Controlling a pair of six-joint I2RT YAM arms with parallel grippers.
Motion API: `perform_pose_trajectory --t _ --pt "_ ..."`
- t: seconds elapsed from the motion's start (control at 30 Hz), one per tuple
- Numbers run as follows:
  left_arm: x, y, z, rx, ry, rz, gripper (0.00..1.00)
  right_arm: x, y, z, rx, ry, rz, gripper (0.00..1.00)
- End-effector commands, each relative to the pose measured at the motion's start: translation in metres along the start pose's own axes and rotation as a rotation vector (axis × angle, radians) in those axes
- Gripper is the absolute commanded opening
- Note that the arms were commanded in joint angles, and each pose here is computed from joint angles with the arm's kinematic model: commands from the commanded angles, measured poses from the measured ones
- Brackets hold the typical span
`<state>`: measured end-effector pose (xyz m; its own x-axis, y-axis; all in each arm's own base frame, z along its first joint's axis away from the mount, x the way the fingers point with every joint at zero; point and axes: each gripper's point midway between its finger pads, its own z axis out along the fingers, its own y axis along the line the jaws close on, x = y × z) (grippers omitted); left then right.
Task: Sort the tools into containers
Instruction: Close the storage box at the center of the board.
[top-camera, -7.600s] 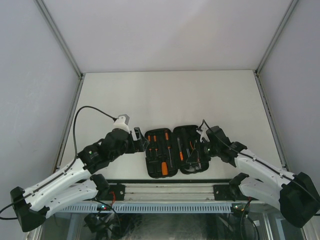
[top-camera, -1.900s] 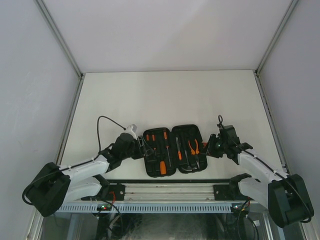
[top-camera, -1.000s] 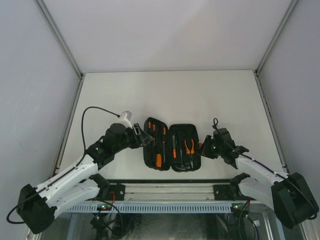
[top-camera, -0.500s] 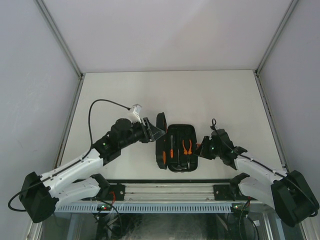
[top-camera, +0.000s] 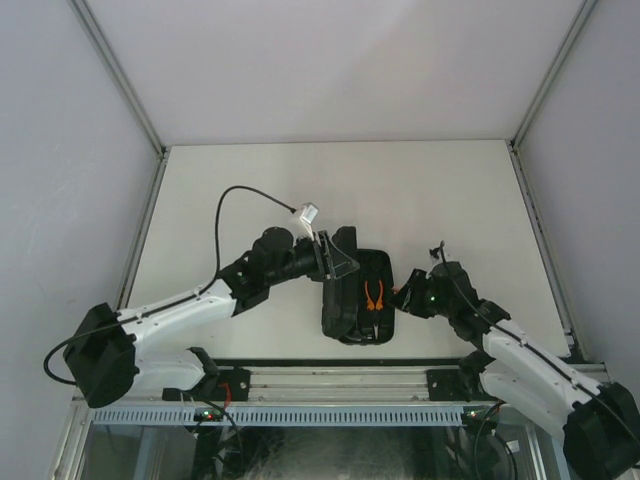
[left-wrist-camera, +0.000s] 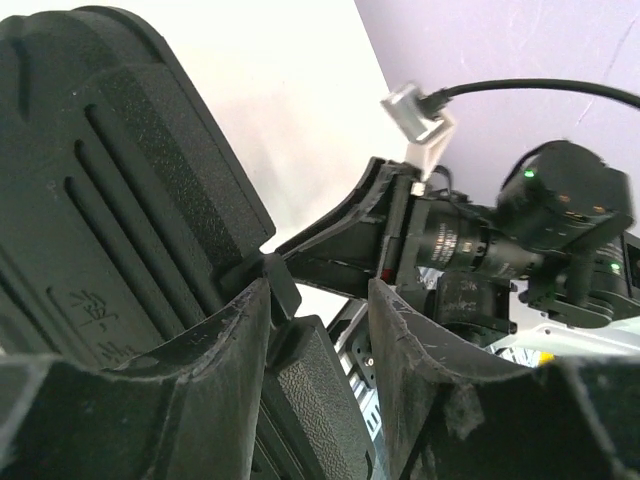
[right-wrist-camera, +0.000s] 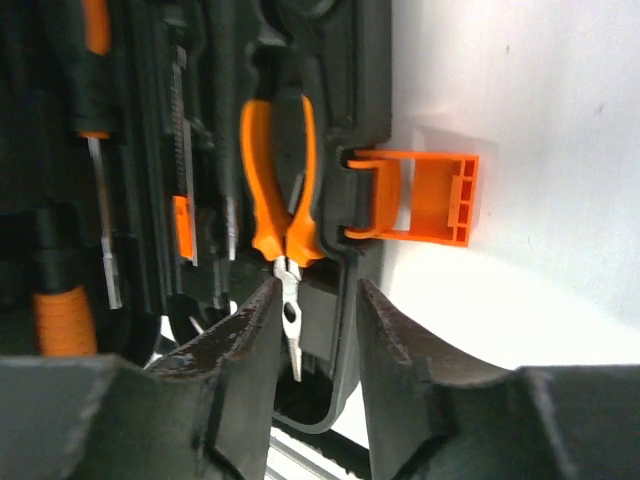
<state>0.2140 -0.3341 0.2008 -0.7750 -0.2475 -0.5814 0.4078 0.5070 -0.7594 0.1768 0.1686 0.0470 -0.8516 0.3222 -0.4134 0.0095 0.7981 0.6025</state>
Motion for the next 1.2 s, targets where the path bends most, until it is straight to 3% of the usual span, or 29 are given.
perform_pose_trajectory --t 0.0,0.2,0.37,0.7,1.0,1.17 --pt "0.015 0.009 0.014 -0.039 0.073 -0.003 0.49 -0.042 0.021 -0.029 -0.018 -0.196 -0.006 0.37" --pt "0.019 0.003 0.029 -0.027 0.105 0.010 0.48 -0.061 -0.011 -0.075 0.109 -0.421 0.090 0.40" --pt "0.024 -0.002 0.040 -0.016 0.136 0.029 0.49 -0.061 -0.018 -0.089 0.114 -0.475 0.109 0.44" --pt "0.025 -0.016 0.053 -0.027 0.182 0.102 0.57 -0.055 -0.019 -0.080 0.130 -0.420 0.095 0.50" --pt "0.049 0.046 0.045 -0.372 0.256 0.279 0.61 -0.050 -0.016 -0.055 0.110 -0.279 0.074 0.57" --pt "0.066 0.054 0.053 -0.456 0.298 0.348 0.65 -0.049 -0.015 -0.046 0.072 -0.265 0.097 0.58"
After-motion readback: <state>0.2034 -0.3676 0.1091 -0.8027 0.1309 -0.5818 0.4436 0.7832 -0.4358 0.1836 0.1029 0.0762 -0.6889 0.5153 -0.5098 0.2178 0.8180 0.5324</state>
